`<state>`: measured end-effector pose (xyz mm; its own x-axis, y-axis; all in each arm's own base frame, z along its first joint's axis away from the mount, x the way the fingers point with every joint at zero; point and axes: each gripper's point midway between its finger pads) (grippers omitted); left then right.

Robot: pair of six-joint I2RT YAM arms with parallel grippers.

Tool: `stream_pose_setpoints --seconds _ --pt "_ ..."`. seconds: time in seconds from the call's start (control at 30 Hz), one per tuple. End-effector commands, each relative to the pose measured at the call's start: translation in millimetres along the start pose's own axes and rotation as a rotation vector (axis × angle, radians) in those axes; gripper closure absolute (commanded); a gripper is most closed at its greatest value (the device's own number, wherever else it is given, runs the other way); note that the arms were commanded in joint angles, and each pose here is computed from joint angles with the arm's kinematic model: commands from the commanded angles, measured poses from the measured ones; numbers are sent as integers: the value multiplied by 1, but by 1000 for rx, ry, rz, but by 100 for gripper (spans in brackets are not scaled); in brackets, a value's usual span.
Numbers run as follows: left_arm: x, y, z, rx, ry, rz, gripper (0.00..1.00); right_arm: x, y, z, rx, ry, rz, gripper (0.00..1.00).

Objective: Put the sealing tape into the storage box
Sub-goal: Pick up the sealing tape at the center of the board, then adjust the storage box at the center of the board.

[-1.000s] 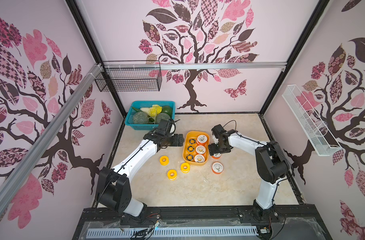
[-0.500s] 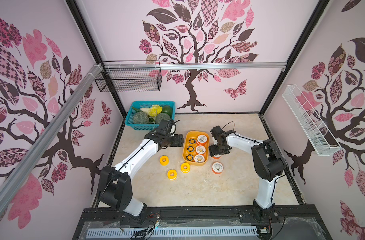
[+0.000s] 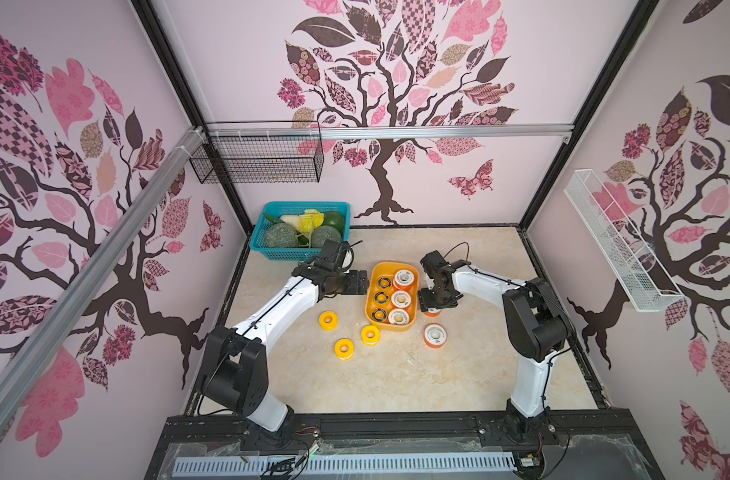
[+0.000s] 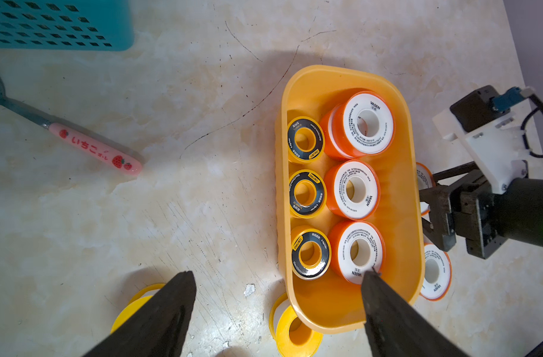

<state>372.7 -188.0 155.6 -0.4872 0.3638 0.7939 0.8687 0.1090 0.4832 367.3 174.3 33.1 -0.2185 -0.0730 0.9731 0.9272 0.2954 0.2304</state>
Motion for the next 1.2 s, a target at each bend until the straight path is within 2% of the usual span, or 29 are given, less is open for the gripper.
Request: stream_pose_setpoints --seconds 0.0,0.17,0.43,0.57,0.7,0.9,1.17 --pt "-18 -3 2 44 -11 28 13 10 11 0 -10 5 -52 28" --pt "-48 -11 2 85 -37 79 22 18 8 -10 -38 18 -64 29" --pt "-73 -20 -5 83 -104 120 36 36 8 -20 -62 52 -90 29" --pt "-80 -25 -5 89 -116 136 45 43 10 -21 -68 70 -101 29" --pt "-85 -28 -3 94 -110 144 60 52 11 -22 -66 67 -110 29" --pt "-90 -31 1 90 -94 150 72 67 15 -18 -59 93 -133 29" --pt "-90 -36 -2 94 -98 160 81 86 20 -11 -51 134 -161 29"
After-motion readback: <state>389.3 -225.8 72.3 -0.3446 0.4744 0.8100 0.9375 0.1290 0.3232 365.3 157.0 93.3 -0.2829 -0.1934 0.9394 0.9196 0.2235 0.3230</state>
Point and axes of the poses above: each gripper's point midway between its finger pads, its own x axis back along the fingers, its own z axis along the line the jaws close on, y = z × x, and after that the axes turned 8 degrees about x, right-handed
